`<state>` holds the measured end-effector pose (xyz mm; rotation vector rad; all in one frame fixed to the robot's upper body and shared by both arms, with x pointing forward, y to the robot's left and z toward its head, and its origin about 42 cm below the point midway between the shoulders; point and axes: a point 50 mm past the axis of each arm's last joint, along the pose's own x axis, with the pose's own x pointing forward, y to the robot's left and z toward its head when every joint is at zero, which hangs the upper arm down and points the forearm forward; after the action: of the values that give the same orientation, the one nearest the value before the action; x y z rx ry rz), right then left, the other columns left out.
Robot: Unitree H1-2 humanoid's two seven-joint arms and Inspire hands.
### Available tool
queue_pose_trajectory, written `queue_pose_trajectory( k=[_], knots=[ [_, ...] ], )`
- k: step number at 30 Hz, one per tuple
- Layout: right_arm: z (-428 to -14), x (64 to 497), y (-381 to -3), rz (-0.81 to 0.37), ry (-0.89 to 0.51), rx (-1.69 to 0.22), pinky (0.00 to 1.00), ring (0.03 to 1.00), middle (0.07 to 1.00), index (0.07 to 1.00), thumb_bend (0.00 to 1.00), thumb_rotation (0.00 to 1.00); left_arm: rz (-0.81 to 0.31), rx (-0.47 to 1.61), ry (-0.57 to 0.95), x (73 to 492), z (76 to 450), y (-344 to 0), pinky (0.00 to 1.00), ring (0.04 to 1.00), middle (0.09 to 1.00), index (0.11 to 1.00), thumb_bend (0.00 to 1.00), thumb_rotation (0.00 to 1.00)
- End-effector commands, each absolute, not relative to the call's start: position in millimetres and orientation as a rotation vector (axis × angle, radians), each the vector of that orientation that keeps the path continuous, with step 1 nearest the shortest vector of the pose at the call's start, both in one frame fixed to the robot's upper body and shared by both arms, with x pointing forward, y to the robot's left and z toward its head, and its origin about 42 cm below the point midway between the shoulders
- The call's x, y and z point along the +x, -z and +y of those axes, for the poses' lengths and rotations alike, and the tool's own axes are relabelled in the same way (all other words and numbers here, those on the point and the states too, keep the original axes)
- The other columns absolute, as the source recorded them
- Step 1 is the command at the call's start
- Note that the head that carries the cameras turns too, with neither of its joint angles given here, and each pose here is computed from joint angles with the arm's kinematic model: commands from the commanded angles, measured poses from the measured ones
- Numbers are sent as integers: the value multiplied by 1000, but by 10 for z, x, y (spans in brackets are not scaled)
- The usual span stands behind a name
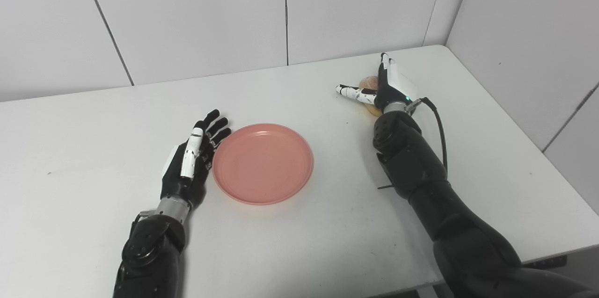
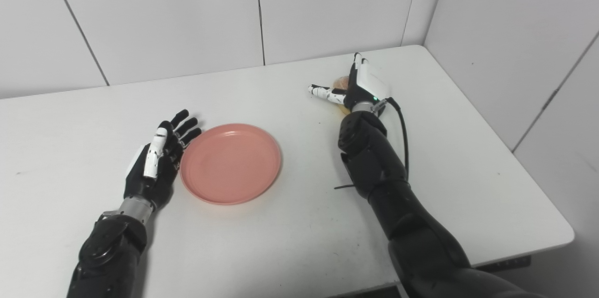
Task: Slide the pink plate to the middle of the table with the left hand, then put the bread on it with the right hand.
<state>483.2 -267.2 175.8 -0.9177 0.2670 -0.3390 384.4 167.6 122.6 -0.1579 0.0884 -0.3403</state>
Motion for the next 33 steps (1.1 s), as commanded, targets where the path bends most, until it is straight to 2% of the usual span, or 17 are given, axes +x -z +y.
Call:
queue_pose_trajectory(
  k=[1, 10, 13, 14, 17, 22, 23, 24, 26, 28, 30, 31, 33],
  knots=[
    [-2694, 4989, -2096, 191, 371, -927, 894, 977, 989, 981, 1000, 617, 132, -151, 339, 3819, 1694, -1148, 895, 896, 908, 891, 349, 1000],
    [-2743, 4986, -1991, 218, 363, -970, 863, 935, 955, 957, 1000, 526, 135, -150, 342, 3825, 1678, -1134, 890, 895, 907, 893, 351, 1000],
    [-2775, 5002, -1946, 233, 371, -982, 728, 853, 880, 889, 989, 474, 136, -153, 341, 3821, 1671, -1141, 888, 893, 904, 891, 348, 1000],
    [-2799, 5009, -1922, 240, 375, -980, 654, 802, 832, 843, 981, 448, 136, -154, 339, 3819, 1667, -1145, 885, 890, 902, 889, 346, 1000],
    [-2849, 5019, -1885, 249, 385, -976, 589, 743, 791, 804, 971, 417, 136, -152, 338, 3813, 1663, -1151, 885, 890, 902, 888, 345, 1000],
    [-2878, 5050, -1893, 257, 405, -982, 519, 665, 754, 793, 917, 336, 137, -152, 339, 3815, 1661, -1160, 892, 894, 904, 891, 340, 1000],
    [-2877, 5053, -1900, 255, 408, -987, 433, 554, 654, 751, 892, 305, 138, -152, 338, 3816, 1661, -1159, 892, 894, 903, 889, 339, 1000],
    [-2881, 5056, -1913, 252, 406, -995, 399, 510, 617, 724, 875, 294, 137, -155, 338, 3816, 1661, -1158, 893, 894, 904, 889, 338, 1000],
    [-2899, 5060, -1929, 236, 399, -1013, 379, 485, 596, 704, 861, 289, 138, -157, 339, 3816, 1659, -1160, 894, 895, 904, 890, 337, 1000],
    [-2918, 5061, -1936, 213, 393, -1041, 341, 432, 529, 587, 830, 268, 139, -157, 338, 3814, 1657, -1165, 893, 893, 902, 889, 339, 1000],
    [-2922, 5060, -1937, 201, 391, -1051, 327, 415, 507, 550, 794, 228, 139, -156, 341, 3815, 1660, -1153, 895, 896, 905, 892, 339, 1000],
    [-2922, 5060, -1935, 196, 391, -1053, 313, 400, 489, 507, 611, 172, 140, -156, 341, 3817, 1661, -1146, 895, 895, 904, 891, 344, 1000],
    [-2914, 5058, -1937, 193, 389, -1052, 284, 370, 463, 489, 535, 147, 141, -153, 340, 3819, 1658, -1144, 891, 893, 902, 890, 349, 1000]
  ],
)
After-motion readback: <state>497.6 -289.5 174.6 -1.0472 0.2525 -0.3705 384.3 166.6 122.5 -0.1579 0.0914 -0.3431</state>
